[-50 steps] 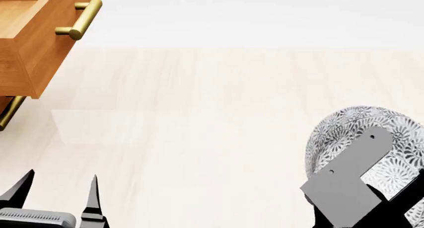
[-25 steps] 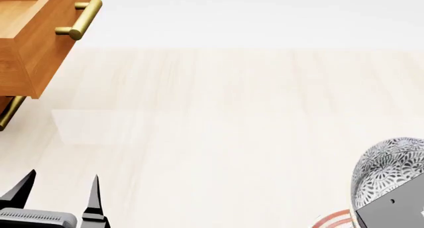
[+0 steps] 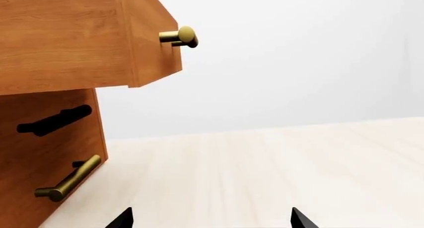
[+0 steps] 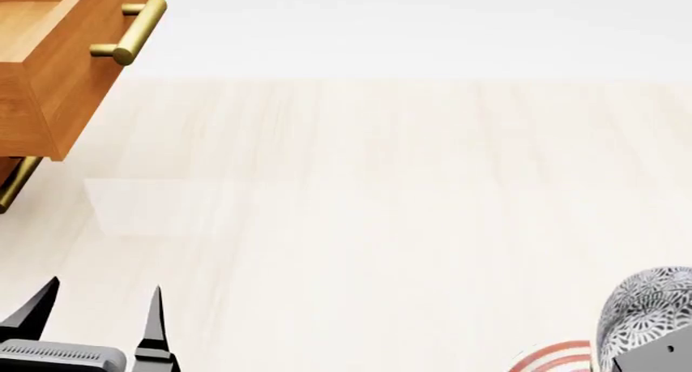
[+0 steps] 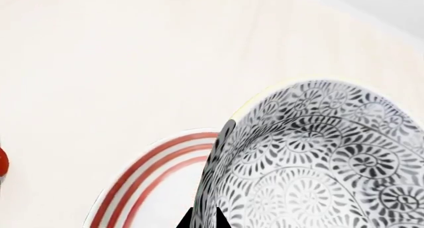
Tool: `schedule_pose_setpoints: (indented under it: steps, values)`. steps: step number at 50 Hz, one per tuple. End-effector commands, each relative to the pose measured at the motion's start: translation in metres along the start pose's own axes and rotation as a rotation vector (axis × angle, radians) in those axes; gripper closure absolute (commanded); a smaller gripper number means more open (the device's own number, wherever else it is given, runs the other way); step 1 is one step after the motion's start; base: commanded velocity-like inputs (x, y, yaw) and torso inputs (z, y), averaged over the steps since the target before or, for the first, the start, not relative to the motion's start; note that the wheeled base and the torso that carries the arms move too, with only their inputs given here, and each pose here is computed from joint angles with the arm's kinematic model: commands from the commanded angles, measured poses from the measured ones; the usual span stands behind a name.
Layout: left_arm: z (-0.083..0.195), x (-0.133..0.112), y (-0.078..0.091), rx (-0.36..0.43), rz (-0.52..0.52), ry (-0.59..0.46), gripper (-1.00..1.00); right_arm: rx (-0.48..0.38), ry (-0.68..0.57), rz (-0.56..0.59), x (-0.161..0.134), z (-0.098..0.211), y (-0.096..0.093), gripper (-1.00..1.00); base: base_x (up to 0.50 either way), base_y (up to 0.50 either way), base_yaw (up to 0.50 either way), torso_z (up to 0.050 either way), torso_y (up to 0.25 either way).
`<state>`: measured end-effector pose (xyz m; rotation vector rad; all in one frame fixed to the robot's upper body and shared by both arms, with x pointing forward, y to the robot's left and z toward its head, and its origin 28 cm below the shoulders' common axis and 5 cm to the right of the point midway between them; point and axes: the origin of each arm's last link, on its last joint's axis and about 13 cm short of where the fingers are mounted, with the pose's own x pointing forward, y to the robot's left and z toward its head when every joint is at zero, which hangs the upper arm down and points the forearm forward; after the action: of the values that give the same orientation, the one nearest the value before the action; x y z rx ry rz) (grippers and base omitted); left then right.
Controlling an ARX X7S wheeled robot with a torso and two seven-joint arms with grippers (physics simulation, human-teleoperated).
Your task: Put the bowl on the plate.
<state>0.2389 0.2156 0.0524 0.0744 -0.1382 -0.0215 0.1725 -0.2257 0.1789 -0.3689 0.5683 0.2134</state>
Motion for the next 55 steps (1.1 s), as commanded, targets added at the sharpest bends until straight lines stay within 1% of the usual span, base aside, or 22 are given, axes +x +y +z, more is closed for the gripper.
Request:
schedule_pose_setpoints:
  steps: [1, 8, 17, 33, 41, 47, 55]
  values:
    - [0.0, 0.0, 0.0, 0.0, -0.001, -0.001, -1.0, 0.04, -0.037, -0.047, 0.003, -0.003, -0.012, 1.0, 0.0, 0.0, 0.0, 0.0, 0.0]
    - [0.0, 0.0, 0.0, 0.002, -0.002, -0.003, -1.0, 0.079, -0.037, -0.046, 0.006, -0.012, -0.014, 1.0, 0.0, 0.0, 0.0, 0.0, 0.0]
    - [0.001, 0.0, 0.0, 0.002, -0.002, -0.002, -1.0, 0.09, -0.037, -0.028, 0.013, -0.016, -0.012, 1.0, 0.0, 0.0, 0.0, 0.0, 0.0]
    - [0.001, 0.0, -0.002, 0.002, -0.006, 0.0, -1.0, 0.068, -0.034, 0.024, 0.027, -0.015, -0.006, 1.0, 0.0, 0.0, 0.0, 0.0, 0.001]
    - [-0.001, 0.0, -0.001, 0.0, -0.003, 0.0, -1.0, 0.088, -0.031, 0.032, 0.031, -0.022, -0.005, 1.0, 0.0, 0.0, 0.0, 0.0, 0.0]
    - [0.0, 0.0, -0.001, 0.001, -0.004, -0.003, -1.0, 0.128, -0.031, 0.031, 0.035, -0.03, -0.005, 1.0, 0.0, 0.0, 0.0, 0.0, 0.0]
    - [0.0, -0.001, 0.0, 0.003, -0.003, -0.002, -1.0, 0.142, -0.015, 0.056, 0.043, -0.037, 0.0, 1.0, 0.0, 0.0, 0.0, 0.0, 0.001]
